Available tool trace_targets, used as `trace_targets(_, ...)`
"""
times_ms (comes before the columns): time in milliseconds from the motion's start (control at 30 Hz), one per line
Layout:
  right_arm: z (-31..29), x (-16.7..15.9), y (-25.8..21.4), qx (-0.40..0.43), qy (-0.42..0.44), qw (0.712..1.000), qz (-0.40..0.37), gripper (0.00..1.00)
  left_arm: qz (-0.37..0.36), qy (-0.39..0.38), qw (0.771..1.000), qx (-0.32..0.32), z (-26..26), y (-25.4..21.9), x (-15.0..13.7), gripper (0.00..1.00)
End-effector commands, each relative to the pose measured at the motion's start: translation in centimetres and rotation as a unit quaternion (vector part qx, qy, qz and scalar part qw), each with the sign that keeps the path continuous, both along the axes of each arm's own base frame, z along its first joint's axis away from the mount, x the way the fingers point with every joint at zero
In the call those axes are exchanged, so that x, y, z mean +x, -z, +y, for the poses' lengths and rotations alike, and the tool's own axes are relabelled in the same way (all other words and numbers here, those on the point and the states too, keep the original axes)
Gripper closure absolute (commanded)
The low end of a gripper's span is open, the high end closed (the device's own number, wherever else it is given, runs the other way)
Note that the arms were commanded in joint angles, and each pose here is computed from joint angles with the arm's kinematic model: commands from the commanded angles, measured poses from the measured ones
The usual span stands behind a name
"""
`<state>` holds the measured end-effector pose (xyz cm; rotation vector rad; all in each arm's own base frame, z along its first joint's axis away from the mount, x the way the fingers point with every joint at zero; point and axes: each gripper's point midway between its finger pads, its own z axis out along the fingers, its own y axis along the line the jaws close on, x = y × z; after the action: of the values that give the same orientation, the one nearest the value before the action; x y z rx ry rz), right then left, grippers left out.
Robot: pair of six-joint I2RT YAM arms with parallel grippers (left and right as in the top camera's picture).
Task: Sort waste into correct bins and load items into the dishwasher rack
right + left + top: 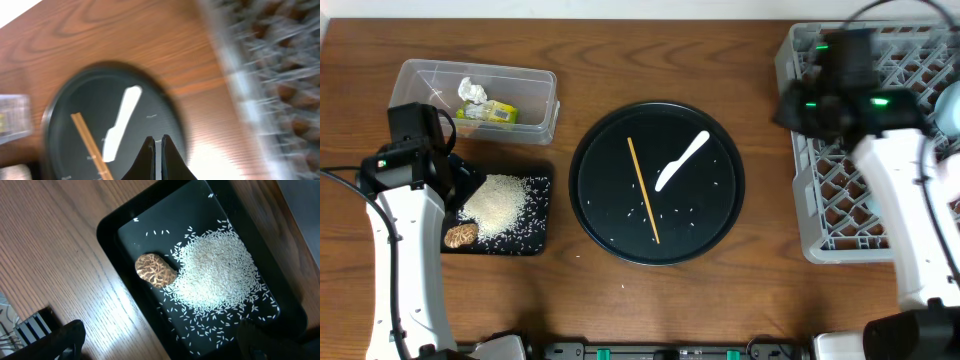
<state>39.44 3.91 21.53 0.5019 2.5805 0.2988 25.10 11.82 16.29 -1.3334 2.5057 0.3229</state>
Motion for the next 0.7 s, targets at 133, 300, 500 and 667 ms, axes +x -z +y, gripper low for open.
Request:
trace_targets(133, -0.3, -1.9, 1.0, 0.055, -0.080, 0.995, 0.038, 0.77, -0.001, -0.012, 1.000, 0.008, 0.4, -0.3, -0.1, 0.02)
trace_targets(300, 5.3, -2.5, 1.8, 0.122, -0.060, 0.988, 0.075, 0.25, -0.002, -0.012, 1.000, 0.009, 0.4, -0.3, -0.1, 0.02)
trace_targets(500, 12.8, -2.5, 5.7, 0.091, -0.023, 0.991, 0.093, 0.30, -0.002, -0.012, 1.000, 0.008, 0.4, -0.3, -0.1, 0.02)
trace_targets(667, 17.9, -3.5, 11.4, 0.060, -0.002, 0.988, 0.143, 0.31, -0.001, -0.012, 1.000, 0.008, 0.4, -0.3, -0.1, 0.02)
